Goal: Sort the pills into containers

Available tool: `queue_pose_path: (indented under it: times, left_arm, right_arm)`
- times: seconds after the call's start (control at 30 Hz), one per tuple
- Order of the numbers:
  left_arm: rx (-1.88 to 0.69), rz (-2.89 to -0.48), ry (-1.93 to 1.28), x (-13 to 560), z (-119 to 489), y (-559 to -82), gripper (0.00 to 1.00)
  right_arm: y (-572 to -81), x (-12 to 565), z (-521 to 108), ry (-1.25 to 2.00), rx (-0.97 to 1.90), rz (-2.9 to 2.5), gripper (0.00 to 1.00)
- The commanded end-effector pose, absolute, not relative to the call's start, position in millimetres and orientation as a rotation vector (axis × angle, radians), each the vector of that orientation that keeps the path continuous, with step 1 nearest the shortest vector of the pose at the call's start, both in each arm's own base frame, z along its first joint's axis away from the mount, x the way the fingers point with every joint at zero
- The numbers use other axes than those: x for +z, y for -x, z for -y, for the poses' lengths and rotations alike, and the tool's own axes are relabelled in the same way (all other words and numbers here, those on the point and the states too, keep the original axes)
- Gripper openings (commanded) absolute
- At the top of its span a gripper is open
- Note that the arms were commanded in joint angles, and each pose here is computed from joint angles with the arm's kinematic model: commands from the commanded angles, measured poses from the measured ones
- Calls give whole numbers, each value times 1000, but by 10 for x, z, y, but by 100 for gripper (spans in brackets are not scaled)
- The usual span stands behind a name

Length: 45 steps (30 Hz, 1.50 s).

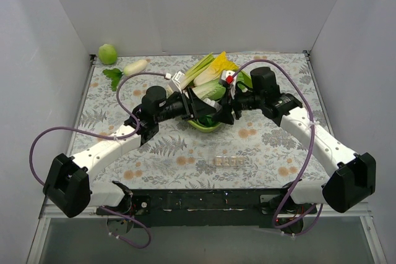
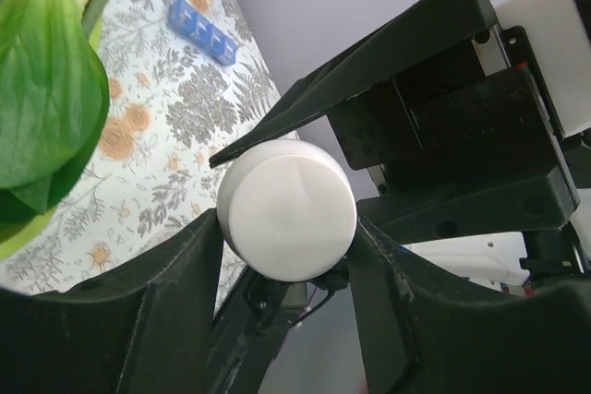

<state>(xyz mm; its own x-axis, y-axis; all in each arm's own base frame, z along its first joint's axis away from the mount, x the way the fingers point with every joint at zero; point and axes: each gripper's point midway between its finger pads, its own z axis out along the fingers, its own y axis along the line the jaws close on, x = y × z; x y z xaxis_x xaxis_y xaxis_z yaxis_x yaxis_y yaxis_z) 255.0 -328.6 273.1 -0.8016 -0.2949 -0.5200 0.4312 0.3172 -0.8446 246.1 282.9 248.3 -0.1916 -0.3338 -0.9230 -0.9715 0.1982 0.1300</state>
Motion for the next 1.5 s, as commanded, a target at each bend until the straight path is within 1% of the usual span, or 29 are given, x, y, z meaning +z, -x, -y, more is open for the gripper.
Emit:
queue_pose_path:
  times: [0.0,0.03,0.07,0.1,0.13,0.17,0.2,0.27,0.3,0.4,0.53,0.77,0.83,0.9,0.93,1.07,1.2,1.3,1.4,1.47]
  left_arm:
    - [-1604,-1832,-147,3124,3168,-2338,35]
    - [-1601,-1826,-161,3126,3137,-2290,46]
    - [-1581,-1810,-208,3089,3097,-2225,62]
    - [-1577,-1765,-246,3173,3028,-2129,71]
    - [-1561,-1743,-289,3188,2984,-2064,77]
    - [-1538,-1711,-398,3168,2957,-1953,84]
    - [-1516,-1659,-465,3241,2886,-1840,98]
    - [-1464,-1673,-555,3138,2815,-1724,98]
    - [-1424,-1616,-686,3114,2785,-1623,98]
    - [-1370,-1504,-897,3029,2698,-1381,98]
    - [-1251,-1363,-1056,2836,2648,-1298,98]
    - [-1081,-1185,-1183,2841,2808,-1356,98]
    - [-1064,-1162,-1208,2823,2919,-1338,98]
    - [-1005,-1173,-1212,2768,3018,-1431,98]
    - [-1006,-1159,-1231,2757,3089,-1374,98]
    - [-948,-1164,-1251,2672,3258,-1406,97]
    - [-905,-1188,-1235,2642,3329,-1455,94]
    - [-909,-1199,-1220,2655,3354,-1455,88]
    - [-915,-1227,-1211,2615,3379,-1466,82]
    - [-921,-1253,-1205,2572,3395,-1477,75]
  right_arm:
    - [-2249,2556,-2808,1352,1027,-1535,5]
    - [-2140,2610,-2788,1391,1042,-1476,4]
    - [-2057,2522,-2749,1417,1052,-1481,4]
    - [-2024,2503,-2727,1454,1031,-1438,4]
    - [-1941,2522,-2701,1481,1036,-1398,4]
    - [-1858,2463,-2660,1509,1049,-1405,4]
    - [-1816,2420,-2633,1548,1034,-1369,4]
    - [-1720,2403,-2587,1593,1025,-1320,3]
    - [-1650,2329,-2551,1610,1043,-1334,3]
    - [-1535,2250,-2496,1676,1036,-1272,3]
    - [-1415,2123,-2468,1734,1054,-1210,4]
    - [-1350,2058,-2483,1754,1083,-1195,4]
    - [-1332,2042,-2494,1754,1098,-1198,4]
    - [-1323,2026,-2503,1754,1105,-1202,3]
    - [-1328,2020,-2503,1753,1103,-1206,4]
    - [-1321,2014,-2505,1748,1108,-1213,3]
    - [-1328,2000,-2504,1744,1103,-1217,3]
    - [-1322,1979,-2500,1741,1107,-1227,3]
    - [-1329,1976,-2501,1738,1103,-1230,3]
    - [-1333,1973,-2500,1735,1103,-1237,3]
